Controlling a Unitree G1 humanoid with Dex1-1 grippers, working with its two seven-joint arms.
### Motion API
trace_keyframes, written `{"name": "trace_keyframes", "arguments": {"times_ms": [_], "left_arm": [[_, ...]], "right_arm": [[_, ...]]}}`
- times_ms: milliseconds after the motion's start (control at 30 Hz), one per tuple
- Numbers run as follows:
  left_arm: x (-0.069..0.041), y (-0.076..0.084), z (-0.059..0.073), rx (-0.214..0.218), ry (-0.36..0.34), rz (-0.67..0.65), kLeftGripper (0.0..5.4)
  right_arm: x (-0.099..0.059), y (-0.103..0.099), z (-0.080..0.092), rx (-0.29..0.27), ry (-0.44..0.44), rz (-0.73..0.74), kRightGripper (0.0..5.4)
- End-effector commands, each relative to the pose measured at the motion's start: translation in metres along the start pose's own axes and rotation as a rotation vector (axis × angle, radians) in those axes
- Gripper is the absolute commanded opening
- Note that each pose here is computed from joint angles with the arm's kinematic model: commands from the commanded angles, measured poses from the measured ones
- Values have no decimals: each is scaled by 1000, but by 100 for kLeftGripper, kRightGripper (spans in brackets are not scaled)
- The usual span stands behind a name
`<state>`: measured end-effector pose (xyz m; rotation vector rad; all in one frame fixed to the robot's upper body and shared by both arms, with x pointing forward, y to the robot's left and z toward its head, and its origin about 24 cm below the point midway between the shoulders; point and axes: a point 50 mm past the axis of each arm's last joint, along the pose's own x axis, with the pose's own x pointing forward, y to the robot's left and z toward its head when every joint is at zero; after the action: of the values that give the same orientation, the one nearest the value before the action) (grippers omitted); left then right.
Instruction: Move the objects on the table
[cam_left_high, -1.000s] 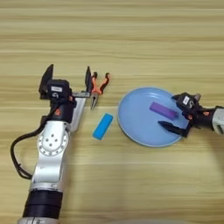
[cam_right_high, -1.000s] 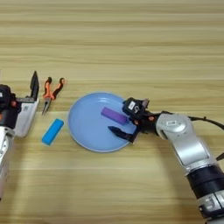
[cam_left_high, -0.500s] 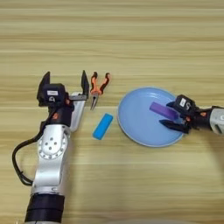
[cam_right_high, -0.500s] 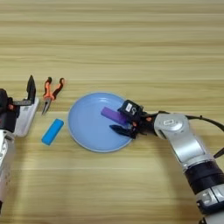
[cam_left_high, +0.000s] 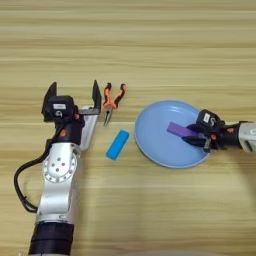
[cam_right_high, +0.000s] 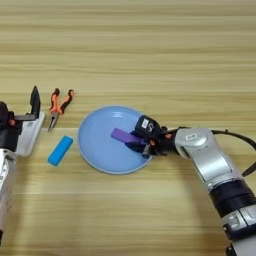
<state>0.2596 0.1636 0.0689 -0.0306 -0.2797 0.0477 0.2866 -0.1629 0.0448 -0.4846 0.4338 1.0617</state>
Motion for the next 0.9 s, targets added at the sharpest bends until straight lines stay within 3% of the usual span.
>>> {"name": "trace_keyframes", "arguments": {"times_ms": [33,333,567,900], "left_arm": [[-2,-1,-2,-5,14,0,540],[-3,0,-2,3,13,-10,540],[-5,-3,0,13,0,-40,540],[-3,-9,8,58,-41,-143,540]], "right_arm": [[1,11,-18,44,77,42,144],[-5,9,-3,33,4,19,143],[-20,10,11,22,-80,20,143],[-49,13,29,-62,-147,45,143]]}}
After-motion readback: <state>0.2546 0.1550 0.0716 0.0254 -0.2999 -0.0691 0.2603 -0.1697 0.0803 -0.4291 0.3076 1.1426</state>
